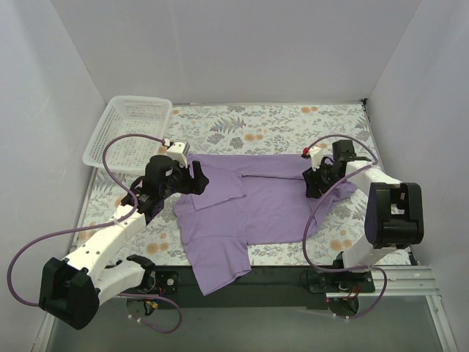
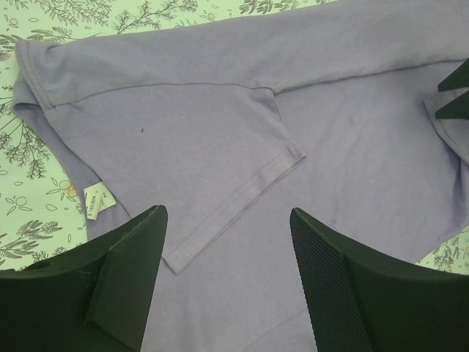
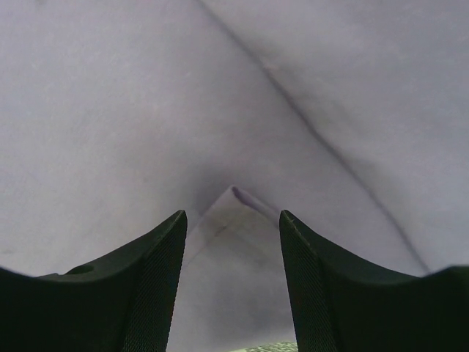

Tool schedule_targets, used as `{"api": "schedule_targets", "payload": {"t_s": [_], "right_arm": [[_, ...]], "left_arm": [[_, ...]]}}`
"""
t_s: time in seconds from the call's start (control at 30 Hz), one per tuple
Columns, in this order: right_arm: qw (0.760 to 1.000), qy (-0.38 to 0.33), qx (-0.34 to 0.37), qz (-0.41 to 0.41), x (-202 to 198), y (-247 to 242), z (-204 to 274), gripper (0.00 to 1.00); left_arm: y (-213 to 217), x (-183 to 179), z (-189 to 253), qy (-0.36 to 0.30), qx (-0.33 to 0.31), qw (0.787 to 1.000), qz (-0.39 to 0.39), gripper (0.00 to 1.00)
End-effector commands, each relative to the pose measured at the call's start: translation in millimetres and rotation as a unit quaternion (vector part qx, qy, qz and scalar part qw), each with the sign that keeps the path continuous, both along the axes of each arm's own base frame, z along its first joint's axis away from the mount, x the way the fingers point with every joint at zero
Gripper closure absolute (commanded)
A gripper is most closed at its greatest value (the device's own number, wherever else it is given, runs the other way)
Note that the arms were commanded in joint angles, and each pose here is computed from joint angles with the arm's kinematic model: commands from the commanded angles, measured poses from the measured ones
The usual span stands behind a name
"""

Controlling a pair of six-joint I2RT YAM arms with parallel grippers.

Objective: Fold and stack the t-shirts

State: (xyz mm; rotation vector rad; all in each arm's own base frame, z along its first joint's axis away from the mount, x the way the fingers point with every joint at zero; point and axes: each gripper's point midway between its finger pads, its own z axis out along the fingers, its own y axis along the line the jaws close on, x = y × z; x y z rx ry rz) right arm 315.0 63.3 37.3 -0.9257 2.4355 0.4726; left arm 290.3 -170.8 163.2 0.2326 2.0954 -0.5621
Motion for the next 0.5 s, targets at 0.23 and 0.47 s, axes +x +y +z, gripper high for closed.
{"api": "schedule_targets", "payload": {"t_s": [0.23, 0.47], "right_arm": [[0.998, -0.026, -0.045, -0.029, -6.0, 2.1, -5.2, 0.42], [0.998, -0.024, -0.05, -0.031, -5.3, 3.8, -8.8, 0.59]], "left_arm": [[-0.3, -1.6, 7.0, -0.014, -0.003, 1.0, -0.005, 0.33], [0.4, -1.5, 4.5, -0.01, -0.003, 1.0, -0.003, 0.33]]}}
